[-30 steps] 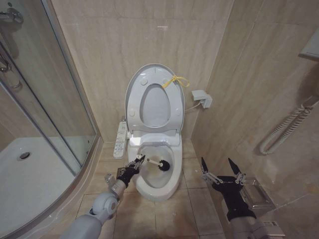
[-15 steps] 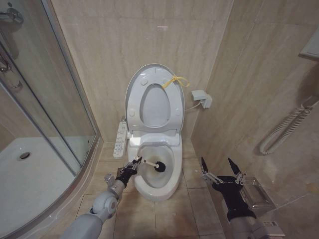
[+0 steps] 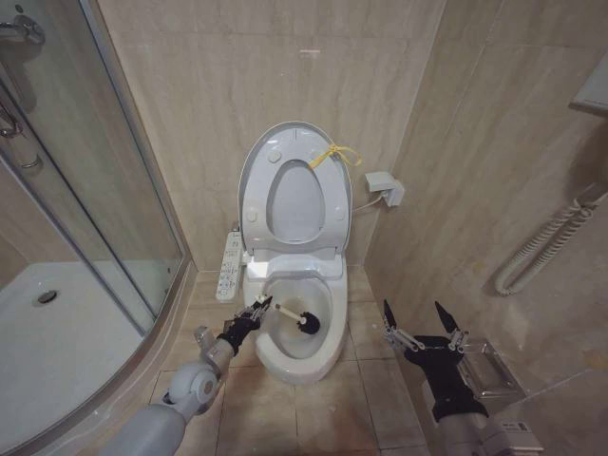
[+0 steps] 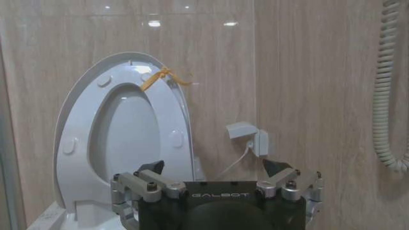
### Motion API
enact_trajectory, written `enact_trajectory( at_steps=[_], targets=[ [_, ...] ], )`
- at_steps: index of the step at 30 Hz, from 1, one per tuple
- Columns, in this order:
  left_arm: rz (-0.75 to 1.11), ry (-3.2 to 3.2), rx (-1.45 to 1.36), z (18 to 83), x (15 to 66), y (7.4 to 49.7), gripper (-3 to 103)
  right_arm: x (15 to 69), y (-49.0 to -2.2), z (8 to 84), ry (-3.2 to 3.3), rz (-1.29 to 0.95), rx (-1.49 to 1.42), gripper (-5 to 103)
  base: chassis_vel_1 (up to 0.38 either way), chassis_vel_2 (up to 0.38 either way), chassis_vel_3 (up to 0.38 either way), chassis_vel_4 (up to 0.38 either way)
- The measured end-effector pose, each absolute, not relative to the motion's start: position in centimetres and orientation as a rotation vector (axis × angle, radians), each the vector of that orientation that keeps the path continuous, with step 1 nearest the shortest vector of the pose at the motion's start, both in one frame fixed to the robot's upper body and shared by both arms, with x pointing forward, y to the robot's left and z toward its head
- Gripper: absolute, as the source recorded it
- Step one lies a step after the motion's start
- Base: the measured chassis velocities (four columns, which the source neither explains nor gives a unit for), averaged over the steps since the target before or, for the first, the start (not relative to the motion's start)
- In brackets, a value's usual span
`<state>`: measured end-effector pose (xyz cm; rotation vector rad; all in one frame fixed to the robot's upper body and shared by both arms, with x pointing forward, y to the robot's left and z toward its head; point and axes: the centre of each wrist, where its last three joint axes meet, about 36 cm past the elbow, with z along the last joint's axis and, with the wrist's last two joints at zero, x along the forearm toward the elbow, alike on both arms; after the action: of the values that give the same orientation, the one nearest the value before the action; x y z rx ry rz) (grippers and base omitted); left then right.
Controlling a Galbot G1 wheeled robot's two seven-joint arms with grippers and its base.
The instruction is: Open the toilet lid, clean the toilet bowl with a toilet brush, close the toilet lid, and flush.
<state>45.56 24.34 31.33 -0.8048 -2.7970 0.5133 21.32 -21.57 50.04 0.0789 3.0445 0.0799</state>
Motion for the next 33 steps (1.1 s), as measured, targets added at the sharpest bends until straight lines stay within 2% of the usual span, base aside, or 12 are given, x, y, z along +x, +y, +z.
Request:
enact_trajectory(
  at_steps=[6, 14, 21, 27, 33],
  targets=[
    [0.374, -2.808, -0.839, 29.5, 45.6, 25.4, 21, 21.3, -21.6, 50.0, 3.044, 0.08, 0.079, 100, 0.0, 0.0, 0.0, 0.0],
    [0.565, -2.778, -0.857, 30.1, 45.5, 24.3, 21, 21.3, -21.6, 50.0, 3.045, 0.08, 0.079, 100, 0.0, 0.0, 0.0, 0.0],
    [0.566, -2.763, -0.831, 30.5, 45.6, 25.0, 21, 21.3, -21.6, 50.0, 3.045, 0.08, 0.079, 100, 0.0, 0.0, 0.0, 0.0],
    [0.481, -2.756, -0.805, 29.5, 45.3, 25.7, 21, 21.3, -21.6, 50.0, 3.045, 0.08, 0.079, 100, 0.0, 0.0, 0.0, 0.0],
    [0.533, -2.753, -0.848, 30.2, 45.2, 25.0, 21, 21.3, -21.6, 50.0, 3.045, 0.08, 0.079, 100, 0.0, 0.0, 0.0, 0.0]
  ],
)
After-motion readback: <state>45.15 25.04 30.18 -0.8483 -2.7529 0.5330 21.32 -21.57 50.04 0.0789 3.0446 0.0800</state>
